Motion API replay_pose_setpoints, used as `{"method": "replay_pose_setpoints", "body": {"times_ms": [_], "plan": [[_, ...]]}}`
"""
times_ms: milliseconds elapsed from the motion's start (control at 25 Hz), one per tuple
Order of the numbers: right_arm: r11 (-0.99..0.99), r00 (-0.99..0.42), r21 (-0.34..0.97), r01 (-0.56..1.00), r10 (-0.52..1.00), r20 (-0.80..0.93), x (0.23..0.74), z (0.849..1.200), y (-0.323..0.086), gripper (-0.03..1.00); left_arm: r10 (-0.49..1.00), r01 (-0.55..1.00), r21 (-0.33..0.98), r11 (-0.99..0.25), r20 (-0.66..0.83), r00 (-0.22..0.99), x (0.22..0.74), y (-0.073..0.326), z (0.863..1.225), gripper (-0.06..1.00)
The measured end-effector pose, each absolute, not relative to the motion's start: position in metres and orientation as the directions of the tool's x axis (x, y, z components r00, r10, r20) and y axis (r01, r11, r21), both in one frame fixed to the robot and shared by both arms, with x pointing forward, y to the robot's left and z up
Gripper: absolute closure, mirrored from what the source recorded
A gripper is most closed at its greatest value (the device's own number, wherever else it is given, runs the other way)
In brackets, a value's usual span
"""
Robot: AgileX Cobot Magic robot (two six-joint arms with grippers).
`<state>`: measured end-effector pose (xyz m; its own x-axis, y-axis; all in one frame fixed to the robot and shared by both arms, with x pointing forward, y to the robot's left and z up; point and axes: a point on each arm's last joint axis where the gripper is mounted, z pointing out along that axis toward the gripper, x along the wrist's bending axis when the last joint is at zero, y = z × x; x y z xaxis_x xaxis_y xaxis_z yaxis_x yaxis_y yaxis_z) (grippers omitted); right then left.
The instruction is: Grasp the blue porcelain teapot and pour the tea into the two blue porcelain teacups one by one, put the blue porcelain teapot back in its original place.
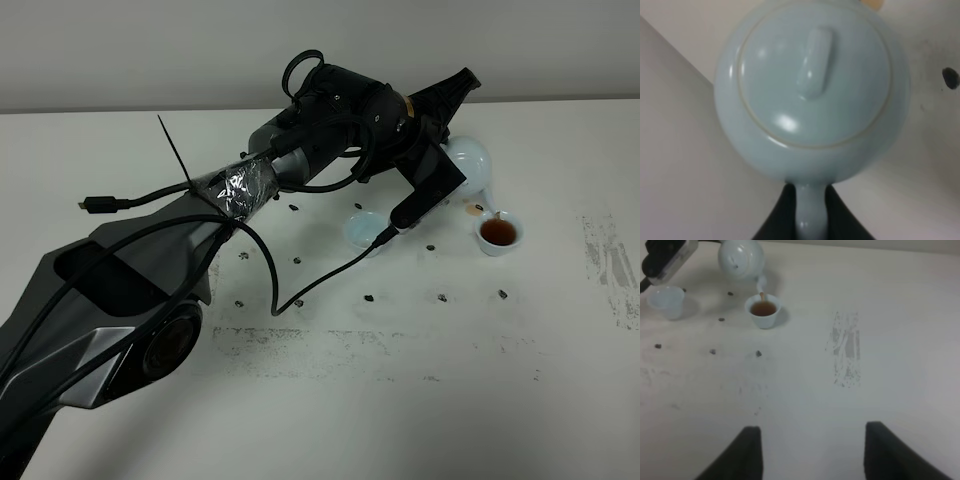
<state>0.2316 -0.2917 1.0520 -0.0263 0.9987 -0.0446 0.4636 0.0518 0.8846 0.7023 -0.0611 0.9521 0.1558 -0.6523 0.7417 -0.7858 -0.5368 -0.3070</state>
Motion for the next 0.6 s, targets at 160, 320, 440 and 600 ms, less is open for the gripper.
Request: {"method": "replay_pose_setpoints", "body": {"times_ms": [160,320,440,600], "plan": [[0.052,-0.026,0.885,0.464,0.999,-0.045,0.2316,1.0520,-0.2917,0.49,-0.642,-0.783,-0.293,-0.549,0.747,0.170,0.7023,-0.0611,0.9521,0.91],[0.052,-0.026,0.885,0.464,0.999,-0.045,0.2316,1.0520,-0.2917,0.49,-0.612,-0.773,-0.253,-0.583,0.762,0.212,0.7023,-0.0611,0.9521,0.91],[0.052,-0.026,0.885,0.464,0.999,-0.045,0.2316,1.0520,-0.2917,0.49,-0.557,-0.751,-0.188,-0.634,0.783,0.275,0.7026,-0.0612,0.9525,0.91],[0.052,-0.026,0.885,0.464,0.999,-0.045,0.2316,1.0520,-0.2917,0.49,-0.433,-0.689,-0.046,-0.723,0.808,0.399,0.7025,-0.0611,0.9552,0.91]]}}
